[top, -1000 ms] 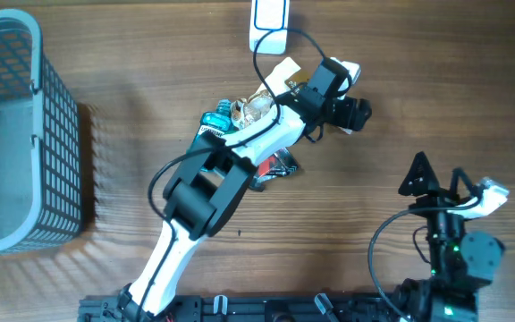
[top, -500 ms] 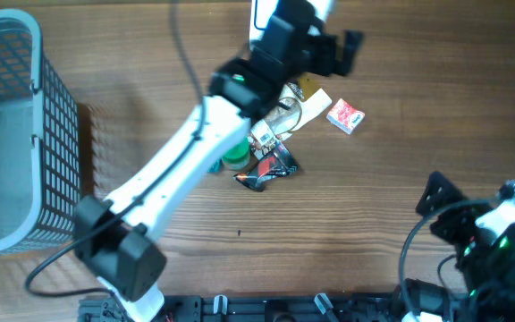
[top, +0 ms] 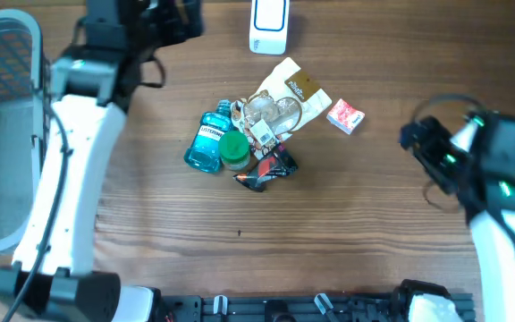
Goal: Scan the item barcode
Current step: 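Move the right gripper over the tissue pack and grasp it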
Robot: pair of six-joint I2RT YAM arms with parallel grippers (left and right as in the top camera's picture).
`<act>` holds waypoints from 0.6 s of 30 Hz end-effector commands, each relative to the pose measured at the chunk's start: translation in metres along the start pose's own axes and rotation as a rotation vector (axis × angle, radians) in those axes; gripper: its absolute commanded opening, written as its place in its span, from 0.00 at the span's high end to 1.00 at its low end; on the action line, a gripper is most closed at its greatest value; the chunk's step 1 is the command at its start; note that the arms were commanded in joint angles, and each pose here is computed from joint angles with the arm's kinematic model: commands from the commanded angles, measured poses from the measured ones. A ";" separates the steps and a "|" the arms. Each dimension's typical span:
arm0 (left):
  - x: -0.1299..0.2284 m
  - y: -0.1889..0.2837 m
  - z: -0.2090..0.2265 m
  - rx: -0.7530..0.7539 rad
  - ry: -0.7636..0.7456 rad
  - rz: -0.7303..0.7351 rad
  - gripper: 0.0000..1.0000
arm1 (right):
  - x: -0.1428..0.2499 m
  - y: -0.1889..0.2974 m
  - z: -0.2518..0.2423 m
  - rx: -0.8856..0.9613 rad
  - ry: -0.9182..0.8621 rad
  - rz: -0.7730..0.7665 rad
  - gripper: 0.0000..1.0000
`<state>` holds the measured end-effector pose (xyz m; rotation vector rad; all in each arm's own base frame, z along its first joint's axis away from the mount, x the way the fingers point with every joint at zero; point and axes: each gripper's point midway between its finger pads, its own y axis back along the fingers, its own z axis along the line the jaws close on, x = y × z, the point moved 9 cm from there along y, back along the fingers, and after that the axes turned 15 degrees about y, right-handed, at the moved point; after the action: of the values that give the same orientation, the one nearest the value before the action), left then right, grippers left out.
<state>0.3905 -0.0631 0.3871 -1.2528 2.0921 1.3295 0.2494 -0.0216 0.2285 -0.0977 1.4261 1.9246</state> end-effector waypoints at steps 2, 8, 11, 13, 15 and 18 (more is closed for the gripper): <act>0.000 0.006 0.013 -0.029 -0.113 0.034 0.00 | 0.004 -0.054 0.043 0.060 -0.055 0.103 0.00; -0.004 0.006 0.020 -0.108 -0.191 -0.006 0.00 | 0.000 -0.090 0.106 0.144 0.063 0.086 0.00; -0.007 0.007 0.025 -0.179 -0.193 -0.041 0.00 | -0.008 -0.108 0.116 0.152 0.054 0.101 0.00; -0.008 0.007 0.026 -0.189 -0.196 -0.046 0.00 | -0.011 -0.123 0.118 0.176 0.046 0.110 0.00; -0.008 0.007 0.026 -0.189 -0.196 -0.046 0.00 | -0.012 -0.139 0.119 0.199 0.051 0.127 0.00; -0.008 0.007 0.026 -0.190 -0.197 -0.046 0.00 | -0.009 -0.156 0.117 0.225 0.051 0.156 0.00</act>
<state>0.3857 -0.0398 0.3835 -1.1801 1.8738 1.5538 0.3760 0.0941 0.1686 0.0242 1.6749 1.9328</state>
